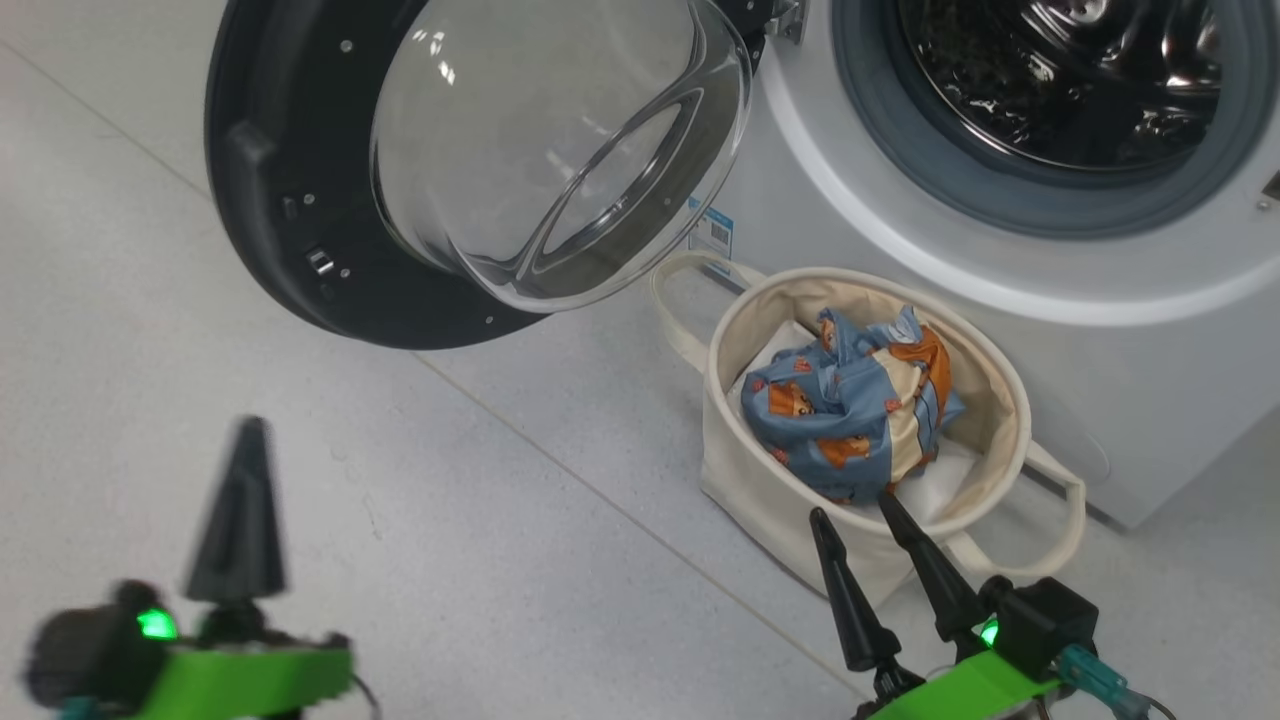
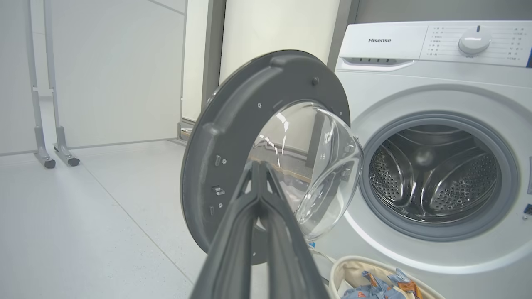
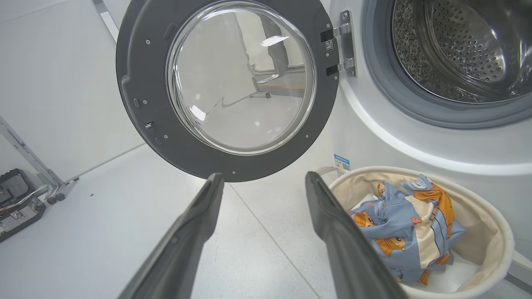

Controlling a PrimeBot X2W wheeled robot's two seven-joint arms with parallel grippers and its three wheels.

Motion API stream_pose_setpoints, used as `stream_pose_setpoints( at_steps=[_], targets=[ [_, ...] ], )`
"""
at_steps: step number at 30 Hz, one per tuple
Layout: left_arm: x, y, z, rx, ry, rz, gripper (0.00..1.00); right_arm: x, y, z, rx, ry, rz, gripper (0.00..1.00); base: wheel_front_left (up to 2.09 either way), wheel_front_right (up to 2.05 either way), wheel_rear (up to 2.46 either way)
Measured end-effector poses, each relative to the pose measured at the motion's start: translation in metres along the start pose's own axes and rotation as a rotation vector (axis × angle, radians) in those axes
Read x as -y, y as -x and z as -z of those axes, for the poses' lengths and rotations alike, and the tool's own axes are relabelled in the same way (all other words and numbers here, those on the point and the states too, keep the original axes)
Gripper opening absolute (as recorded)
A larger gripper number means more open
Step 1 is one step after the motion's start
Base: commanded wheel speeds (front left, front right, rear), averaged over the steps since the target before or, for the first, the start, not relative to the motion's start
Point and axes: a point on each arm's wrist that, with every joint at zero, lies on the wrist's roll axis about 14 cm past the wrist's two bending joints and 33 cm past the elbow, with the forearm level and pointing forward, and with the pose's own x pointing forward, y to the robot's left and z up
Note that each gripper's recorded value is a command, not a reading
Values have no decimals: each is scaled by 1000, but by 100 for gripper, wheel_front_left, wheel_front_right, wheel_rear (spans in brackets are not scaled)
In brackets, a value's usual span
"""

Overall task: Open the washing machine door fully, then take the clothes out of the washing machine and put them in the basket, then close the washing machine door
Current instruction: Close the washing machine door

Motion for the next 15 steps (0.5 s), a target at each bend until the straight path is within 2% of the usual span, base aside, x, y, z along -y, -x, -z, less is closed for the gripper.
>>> stream_pose_setpoints(
  at_steps=[7, 12, 15],
  targets=[
    [-38, -30, -33, 77, 36, 29, 0, 15, -2, 11, -23, 16, 25, 100, 0, 0, 0],
    [-79, -70, -57, 46, 242, 0, 0, 36, -6, 12, -22, 45, 64, 100, 0, 0, 0],
    [-83, -98, -71, 1, 389, 35, 0, 45, -5, 18, -38, 59, 77, 100, 0, 0, 0]
  ],
)
